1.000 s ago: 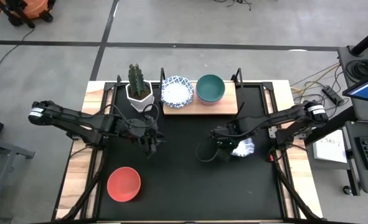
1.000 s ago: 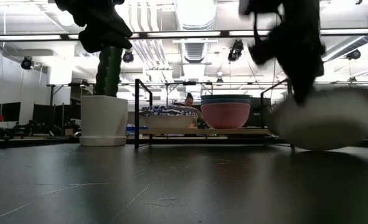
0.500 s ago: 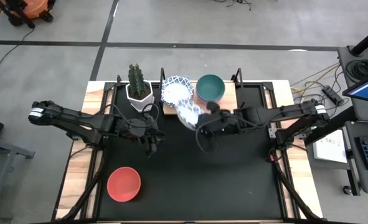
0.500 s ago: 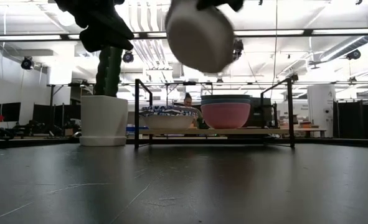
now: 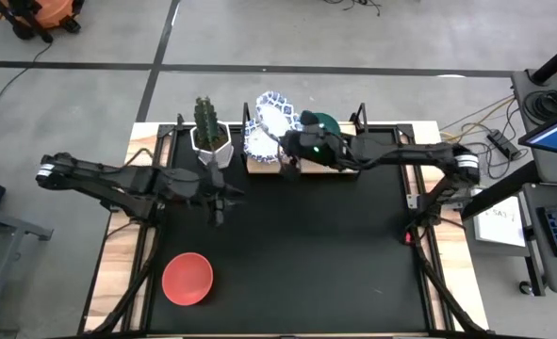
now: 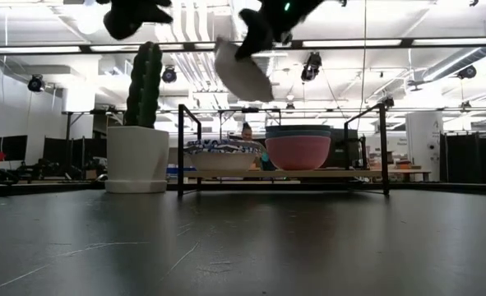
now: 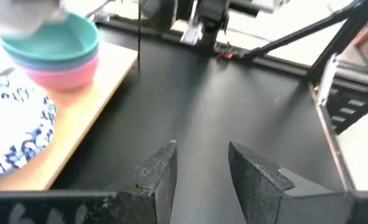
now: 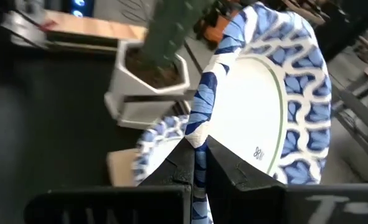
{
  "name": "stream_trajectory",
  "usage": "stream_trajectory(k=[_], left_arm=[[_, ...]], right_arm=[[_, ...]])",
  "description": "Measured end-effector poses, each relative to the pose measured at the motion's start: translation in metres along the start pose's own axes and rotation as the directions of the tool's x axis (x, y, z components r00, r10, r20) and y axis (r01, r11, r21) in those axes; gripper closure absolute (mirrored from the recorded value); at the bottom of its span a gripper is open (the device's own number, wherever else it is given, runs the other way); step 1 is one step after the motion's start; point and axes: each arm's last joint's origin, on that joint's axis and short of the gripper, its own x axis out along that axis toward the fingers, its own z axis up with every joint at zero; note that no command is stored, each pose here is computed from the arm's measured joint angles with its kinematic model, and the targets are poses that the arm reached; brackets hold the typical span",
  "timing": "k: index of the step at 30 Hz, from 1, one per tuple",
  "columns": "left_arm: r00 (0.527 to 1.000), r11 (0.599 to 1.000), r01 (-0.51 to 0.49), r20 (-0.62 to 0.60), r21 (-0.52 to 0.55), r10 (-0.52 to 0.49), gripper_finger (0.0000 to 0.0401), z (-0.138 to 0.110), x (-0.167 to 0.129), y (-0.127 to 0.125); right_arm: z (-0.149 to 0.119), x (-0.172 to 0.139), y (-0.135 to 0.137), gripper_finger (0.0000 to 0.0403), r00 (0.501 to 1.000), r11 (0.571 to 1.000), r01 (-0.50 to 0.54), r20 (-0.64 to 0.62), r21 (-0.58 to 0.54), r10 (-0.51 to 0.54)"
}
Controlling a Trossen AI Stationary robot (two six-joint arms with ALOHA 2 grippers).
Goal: Place and stack bowls onto a shelf
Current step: Stack the white patterned bowl on top of the white patterned bowls on the shelf
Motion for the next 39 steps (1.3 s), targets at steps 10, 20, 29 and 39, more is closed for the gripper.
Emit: stream_trajectory(k=[10,20,29,39], left_arm=[[0.99,1.0,0.02,0.143,0.008,-0.021,0.0274,0.012,-0.041,0.008],[0.989,1.0,0.023,0.145,-0.009,-0.021,0.0274,0.012,-0.041,0.008],[0.998,0.994,0.0,0.058,-0.105,0.006,0.0274,0.005,-0.021,0.004],[0.999,0.979,0.049,0.025,-0.2,-0.045,0.0274,-0.001,0.0,-0.015]], right_arm=[[-0.037,0.069,-0.011,0.0378,0.999,0.999,-0.021,-0.046,0.029,0.022],[-0.044,0.078,-0.006,0.0281,0.996,0.997,-0.037,-0.077,0.062,0.042],[-0.022,0.05,0.002,0.027,0.989,0.984,-0.149,0.015,0.103,0.148],[-0.031,0.078,0.002,0.0319,0.989,0.984,-0.098,0.123,0.147,0.08]])
